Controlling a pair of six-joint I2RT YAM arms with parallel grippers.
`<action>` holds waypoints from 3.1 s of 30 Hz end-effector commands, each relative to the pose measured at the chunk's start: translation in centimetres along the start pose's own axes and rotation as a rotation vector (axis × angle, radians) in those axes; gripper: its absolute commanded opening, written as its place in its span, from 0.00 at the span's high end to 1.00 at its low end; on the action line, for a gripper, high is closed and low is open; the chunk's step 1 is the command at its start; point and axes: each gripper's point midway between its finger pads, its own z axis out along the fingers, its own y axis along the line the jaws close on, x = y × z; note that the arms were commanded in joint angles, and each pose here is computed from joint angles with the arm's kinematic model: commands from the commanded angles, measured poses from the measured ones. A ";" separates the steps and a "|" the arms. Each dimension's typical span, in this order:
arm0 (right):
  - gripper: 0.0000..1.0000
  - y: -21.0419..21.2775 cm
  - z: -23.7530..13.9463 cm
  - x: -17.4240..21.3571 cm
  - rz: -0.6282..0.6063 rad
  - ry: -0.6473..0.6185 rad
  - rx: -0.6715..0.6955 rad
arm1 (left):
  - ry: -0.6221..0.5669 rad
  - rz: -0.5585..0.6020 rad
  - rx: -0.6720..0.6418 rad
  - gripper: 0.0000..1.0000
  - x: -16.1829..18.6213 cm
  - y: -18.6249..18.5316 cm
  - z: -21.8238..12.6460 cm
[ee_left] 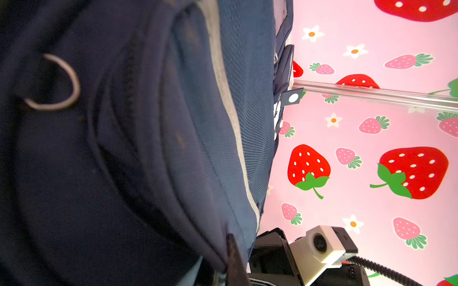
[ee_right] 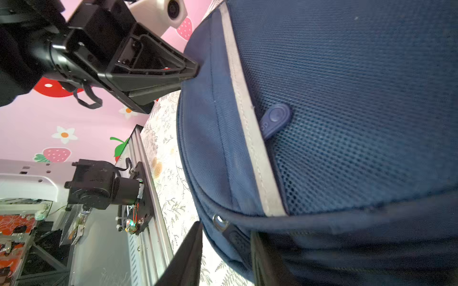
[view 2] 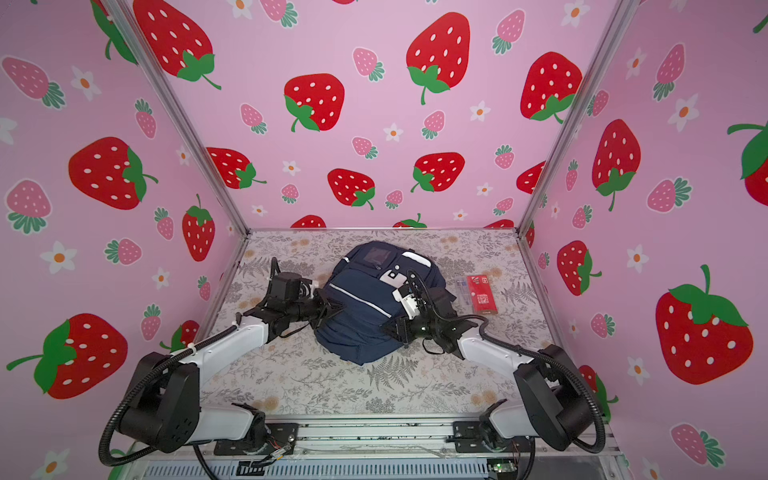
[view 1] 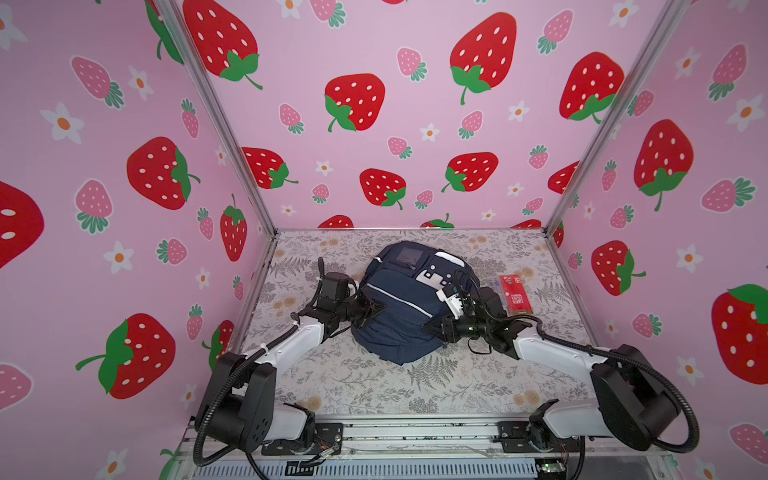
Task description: Pack the student bag
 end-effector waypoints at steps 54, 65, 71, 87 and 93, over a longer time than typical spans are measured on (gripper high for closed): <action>1.00 -3.3 0.0 2.5 -0.248 0.094 0.470 | -0.023 0.003 0.047 1.00 -0.6 -0.3 -0.3; 1.00 0.3 -0.1 2.3 -0.218 0.087 0.378 | -0.048 -0.015 0.041 1.00 -1.1 0.3 -0.3; 1.00 4.2 1.6 1.2 -0.184 0.068 0.270 | -0.057 -0.029 0.063 1.00 -1.0 0.2 -0.3; 1.00 6.0 8.3 -0.7 -0.024 0.103 0.263 | -0.074 -0.015 0.078 1.00 0.7 -0.2 1.2; 1.00 3.6 6.3 -1.3 0.005 0.075 0.334 | -0.075 0.127 0.038 0.79 0.8 -1.3 0.3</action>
